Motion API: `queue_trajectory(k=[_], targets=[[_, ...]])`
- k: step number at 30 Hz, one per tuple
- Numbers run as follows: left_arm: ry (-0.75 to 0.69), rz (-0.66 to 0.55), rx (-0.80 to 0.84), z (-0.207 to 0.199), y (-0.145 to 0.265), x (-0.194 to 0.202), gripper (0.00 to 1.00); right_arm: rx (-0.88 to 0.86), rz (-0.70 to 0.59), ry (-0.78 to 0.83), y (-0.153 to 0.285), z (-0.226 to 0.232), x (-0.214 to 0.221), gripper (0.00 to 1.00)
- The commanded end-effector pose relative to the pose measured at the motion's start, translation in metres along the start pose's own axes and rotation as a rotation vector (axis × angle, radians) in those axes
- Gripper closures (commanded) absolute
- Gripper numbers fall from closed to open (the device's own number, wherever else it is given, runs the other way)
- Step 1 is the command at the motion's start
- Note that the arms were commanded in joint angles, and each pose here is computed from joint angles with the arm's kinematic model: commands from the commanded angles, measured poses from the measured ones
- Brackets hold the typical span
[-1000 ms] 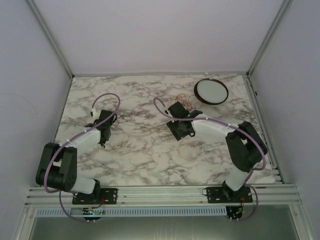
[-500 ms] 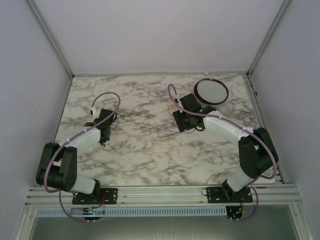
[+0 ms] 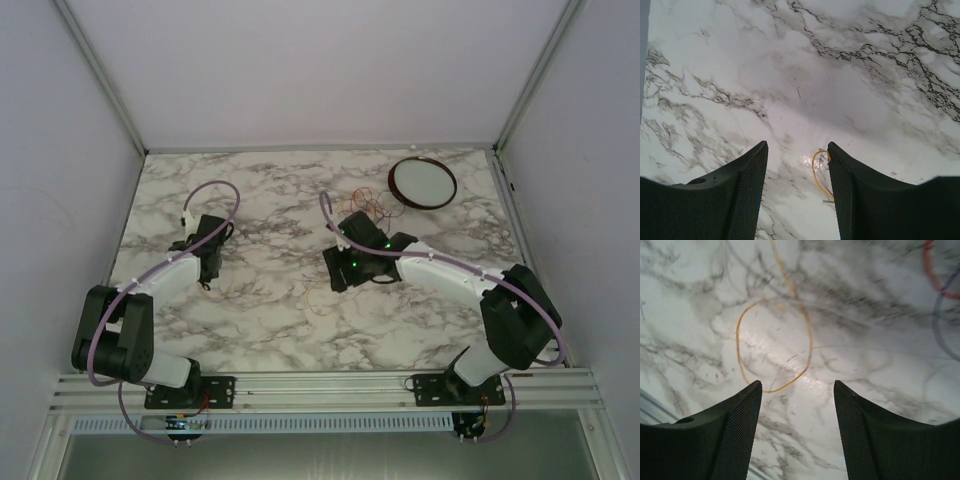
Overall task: Zip-tie the wires
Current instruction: Adjust the cable at the center of the board.
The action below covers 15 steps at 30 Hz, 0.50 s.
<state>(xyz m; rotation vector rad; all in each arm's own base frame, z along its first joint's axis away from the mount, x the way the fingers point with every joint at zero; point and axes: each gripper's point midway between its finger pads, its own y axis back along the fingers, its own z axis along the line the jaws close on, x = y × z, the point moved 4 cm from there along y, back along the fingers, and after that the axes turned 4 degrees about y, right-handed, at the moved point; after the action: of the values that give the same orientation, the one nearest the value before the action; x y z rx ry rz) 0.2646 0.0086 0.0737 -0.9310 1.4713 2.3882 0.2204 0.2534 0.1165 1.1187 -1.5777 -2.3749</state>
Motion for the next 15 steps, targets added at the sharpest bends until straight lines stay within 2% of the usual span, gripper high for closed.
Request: queue_trajectory(k=[1,9,15], targets=[[-0.004,0.01,-0.001,0.0,-0.003,0.001,0.49,-0.032,0.052,-0.072,-0.008,0.024,0.021,0.41],[-0.008,0.02,0.005,-0.002,-0.006,0.006,0.58,0.023,0.136,-0.135,-0.027,0.029,0.041,0.42],[-0.021,0.032,-0.009,-0.001,-0.009,0.01,0.71,0.084,0.157,-0.151,-0.037,0.02,0.047,0.55]])
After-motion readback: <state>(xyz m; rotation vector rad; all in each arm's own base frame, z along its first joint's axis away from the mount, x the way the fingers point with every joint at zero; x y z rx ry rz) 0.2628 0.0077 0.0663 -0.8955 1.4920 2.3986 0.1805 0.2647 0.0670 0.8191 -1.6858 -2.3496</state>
